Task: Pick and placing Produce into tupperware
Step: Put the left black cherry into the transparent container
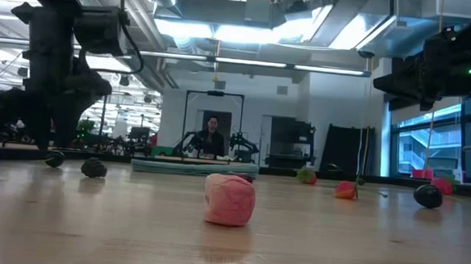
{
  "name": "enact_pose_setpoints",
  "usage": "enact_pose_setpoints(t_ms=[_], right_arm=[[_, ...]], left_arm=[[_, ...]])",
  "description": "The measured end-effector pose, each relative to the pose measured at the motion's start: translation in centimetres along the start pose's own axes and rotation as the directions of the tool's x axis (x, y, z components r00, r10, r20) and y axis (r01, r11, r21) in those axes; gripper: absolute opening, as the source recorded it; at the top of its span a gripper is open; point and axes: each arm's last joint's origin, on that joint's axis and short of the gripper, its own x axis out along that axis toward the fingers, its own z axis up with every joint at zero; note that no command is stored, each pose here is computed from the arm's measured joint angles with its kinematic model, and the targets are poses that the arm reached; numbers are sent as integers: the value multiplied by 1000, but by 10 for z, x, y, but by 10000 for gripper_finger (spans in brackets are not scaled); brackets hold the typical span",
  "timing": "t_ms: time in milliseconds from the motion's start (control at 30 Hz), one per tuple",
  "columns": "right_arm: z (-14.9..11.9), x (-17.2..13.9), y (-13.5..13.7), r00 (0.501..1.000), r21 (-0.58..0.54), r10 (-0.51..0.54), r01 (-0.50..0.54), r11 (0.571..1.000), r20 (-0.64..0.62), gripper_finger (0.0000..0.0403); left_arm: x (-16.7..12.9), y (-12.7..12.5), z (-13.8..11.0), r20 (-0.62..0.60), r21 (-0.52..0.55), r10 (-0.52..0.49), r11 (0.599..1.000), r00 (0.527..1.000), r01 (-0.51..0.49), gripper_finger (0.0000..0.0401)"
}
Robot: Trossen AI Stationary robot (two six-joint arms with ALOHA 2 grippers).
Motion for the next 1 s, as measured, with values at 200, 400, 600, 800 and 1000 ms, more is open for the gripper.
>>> enact_pose_setpoints(t_ms=[200,400,600,800,1000], right_arm=[[0,0,0,1000,-22,0,0,1000,0,61],[0,0,0,1000,-23,0,0,1000,0,61],[0,0,0,1000,-23,0,0,1000,0,61],[0,0,0,1000,-23,0,0,1000,0,61],[0,0,0,1000,-23,0,0,1000,-1,61]], left_arm=[[7,-2,1,-16,1,39,999,999,-39,206],[13,-6,4,-16,0,38,999,999,-38,206],[20,-10,5,-22,-6,50,999,998,-50,206],[27,-11,6,-55,-4,97,995,994,-97,206],[29,-11,6,-60,-7,104,994,993,-105,194]])
